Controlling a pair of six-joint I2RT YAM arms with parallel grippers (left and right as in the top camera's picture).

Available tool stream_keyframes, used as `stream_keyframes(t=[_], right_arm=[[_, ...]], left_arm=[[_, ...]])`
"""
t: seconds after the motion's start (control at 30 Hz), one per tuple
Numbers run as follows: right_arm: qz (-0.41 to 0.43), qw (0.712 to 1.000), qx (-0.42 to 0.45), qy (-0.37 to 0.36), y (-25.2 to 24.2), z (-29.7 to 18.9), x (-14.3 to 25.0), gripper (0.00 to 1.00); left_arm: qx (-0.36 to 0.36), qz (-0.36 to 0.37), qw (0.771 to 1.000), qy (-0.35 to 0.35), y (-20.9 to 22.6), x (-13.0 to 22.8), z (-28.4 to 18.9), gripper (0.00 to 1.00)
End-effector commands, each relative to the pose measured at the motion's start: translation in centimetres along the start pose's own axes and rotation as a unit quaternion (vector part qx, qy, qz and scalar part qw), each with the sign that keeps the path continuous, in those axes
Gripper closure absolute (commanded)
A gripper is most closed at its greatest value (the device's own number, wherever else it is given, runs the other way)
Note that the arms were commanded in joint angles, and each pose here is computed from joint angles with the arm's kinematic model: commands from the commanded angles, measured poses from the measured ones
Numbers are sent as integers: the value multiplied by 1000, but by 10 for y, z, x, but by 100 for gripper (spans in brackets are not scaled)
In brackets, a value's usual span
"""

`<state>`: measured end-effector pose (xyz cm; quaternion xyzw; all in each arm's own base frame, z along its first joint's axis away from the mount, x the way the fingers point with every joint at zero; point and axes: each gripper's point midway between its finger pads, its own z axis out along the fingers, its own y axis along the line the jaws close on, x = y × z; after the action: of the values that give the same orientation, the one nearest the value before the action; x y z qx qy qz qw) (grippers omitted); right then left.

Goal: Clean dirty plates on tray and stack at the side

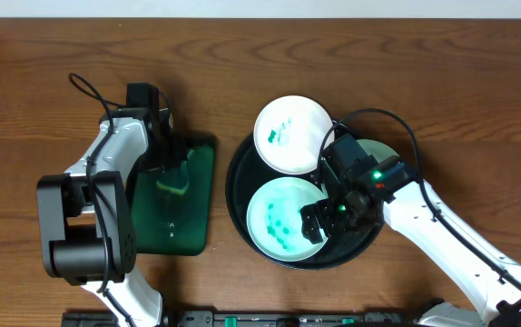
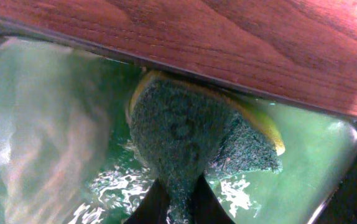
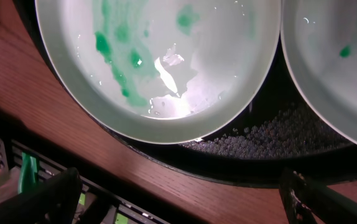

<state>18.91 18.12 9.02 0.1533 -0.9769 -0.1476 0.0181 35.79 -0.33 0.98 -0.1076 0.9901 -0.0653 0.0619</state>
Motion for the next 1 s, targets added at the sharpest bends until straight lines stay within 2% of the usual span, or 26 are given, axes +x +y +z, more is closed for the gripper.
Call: stream_keyframes(t=[0.0, 0.13, 0.17, 0.2, 0.23, 0.3, 0.6, 0.73, 0.8, 0.87, 0.97], right_arm=[[-11, 1000, -6, 1, 3, 0, 2, 1], [-11, 1000, -6, 2, 3, 0, 2, 1], [-11, 1000, -6, 2, 3, 0, 2, 1], [-11, 1000, -6, 2, 3, 0, 2, 1], [-11, 1000, -6, 2, 3, 0, 2, 1], [-13, 1000, -6, 2, 3, 0, 2, 1], [-17, 1000, -8, 2, 4, 0, 2, 1], [-21, 1000, -10, 3, 5, 0, 2, 1], [-21, 1000, -10, 3, 5, 0, 2, 1], [-20, 1000, -10, 4, 5, 0, 3, 1], [-20, 1000, -11, 7, 5, 0, 4, 1]], left_arm=[[-14, 5, 1000, 2, 5, 1, 2, 93], [-32, 5, 999, -1, 11, 1, -2, 92], [-32, 1, 999, 1, 11, 2, -3, 70], [-32, -3, 999, 2, 11, 2, -3, 36], [-33, -6, 999, 5, 11, 4, -3, 23], [-34, -6, 999, 10, 11, 7, -4, 20], [-37, -8, 999, 29, 12, 24, -25, 18], [-41, -17, 997, 62, 14, 41, -27, 27], [-43, -19, 996, 71, 14, 45, -28, 27], [-44, -20, 996, 76, 15, 47, -28, 26], [-42, -19, 996, 78, 14, 49, -28, 17]])
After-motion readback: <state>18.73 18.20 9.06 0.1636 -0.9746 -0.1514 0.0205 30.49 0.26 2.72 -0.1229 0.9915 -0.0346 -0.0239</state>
